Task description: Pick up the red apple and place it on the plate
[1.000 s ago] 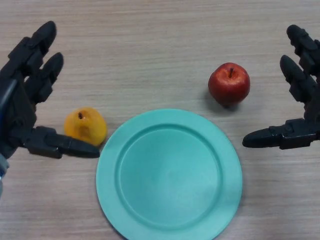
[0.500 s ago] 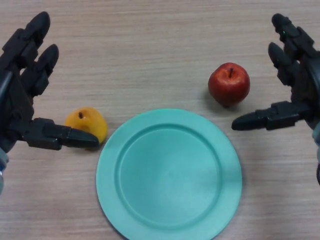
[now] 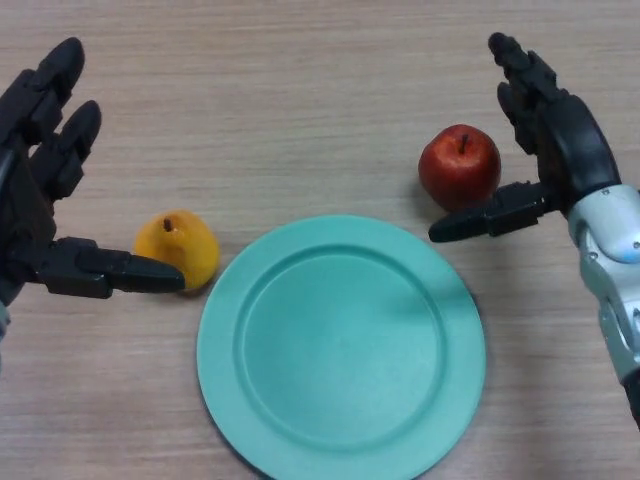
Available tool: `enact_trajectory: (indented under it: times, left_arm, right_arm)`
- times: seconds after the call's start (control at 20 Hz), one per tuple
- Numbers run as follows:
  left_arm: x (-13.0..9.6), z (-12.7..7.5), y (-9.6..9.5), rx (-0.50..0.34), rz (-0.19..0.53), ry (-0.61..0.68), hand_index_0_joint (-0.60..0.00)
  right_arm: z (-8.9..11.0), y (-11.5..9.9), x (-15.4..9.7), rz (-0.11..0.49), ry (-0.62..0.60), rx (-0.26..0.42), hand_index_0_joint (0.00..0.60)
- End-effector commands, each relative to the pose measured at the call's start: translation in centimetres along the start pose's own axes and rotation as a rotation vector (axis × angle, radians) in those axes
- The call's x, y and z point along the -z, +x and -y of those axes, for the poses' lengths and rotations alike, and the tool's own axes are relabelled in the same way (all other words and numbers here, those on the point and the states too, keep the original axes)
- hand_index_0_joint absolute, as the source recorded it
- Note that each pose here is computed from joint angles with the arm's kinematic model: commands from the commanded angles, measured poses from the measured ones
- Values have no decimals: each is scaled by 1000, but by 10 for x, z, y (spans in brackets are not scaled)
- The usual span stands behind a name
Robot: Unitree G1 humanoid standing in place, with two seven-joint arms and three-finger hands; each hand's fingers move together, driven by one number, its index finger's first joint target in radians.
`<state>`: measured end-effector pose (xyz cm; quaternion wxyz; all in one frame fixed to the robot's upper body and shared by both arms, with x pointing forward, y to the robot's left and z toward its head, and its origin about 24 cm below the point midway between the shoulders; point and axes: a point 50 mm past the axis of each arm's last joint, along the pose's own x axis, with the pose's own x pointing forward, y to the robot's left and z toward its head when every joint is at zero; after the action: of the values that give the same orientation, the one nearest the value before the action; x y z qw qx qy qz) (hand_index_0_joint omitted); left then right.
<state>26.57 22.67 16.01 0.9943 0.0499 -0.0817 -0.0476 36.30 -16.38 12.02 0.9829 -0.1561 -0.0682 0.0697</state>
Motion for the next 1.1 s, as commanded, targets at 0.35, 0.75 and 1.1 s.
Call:
enact_trajectory:
  times: [0.35,0.75,1.1]
  left_arm:
    - [-35,-27,-9,-94,229,107,0]
    - [-36,-35,-12,-144,263,119,0]
    - [-42,-43,-12,-190,284,125,0]
  right_arm:
    - [16,27,-40,266,-159,132,0]
    - [5,46,-32,174,-331,176,50]
    - [-2,52,-42,210,-286,231,600]
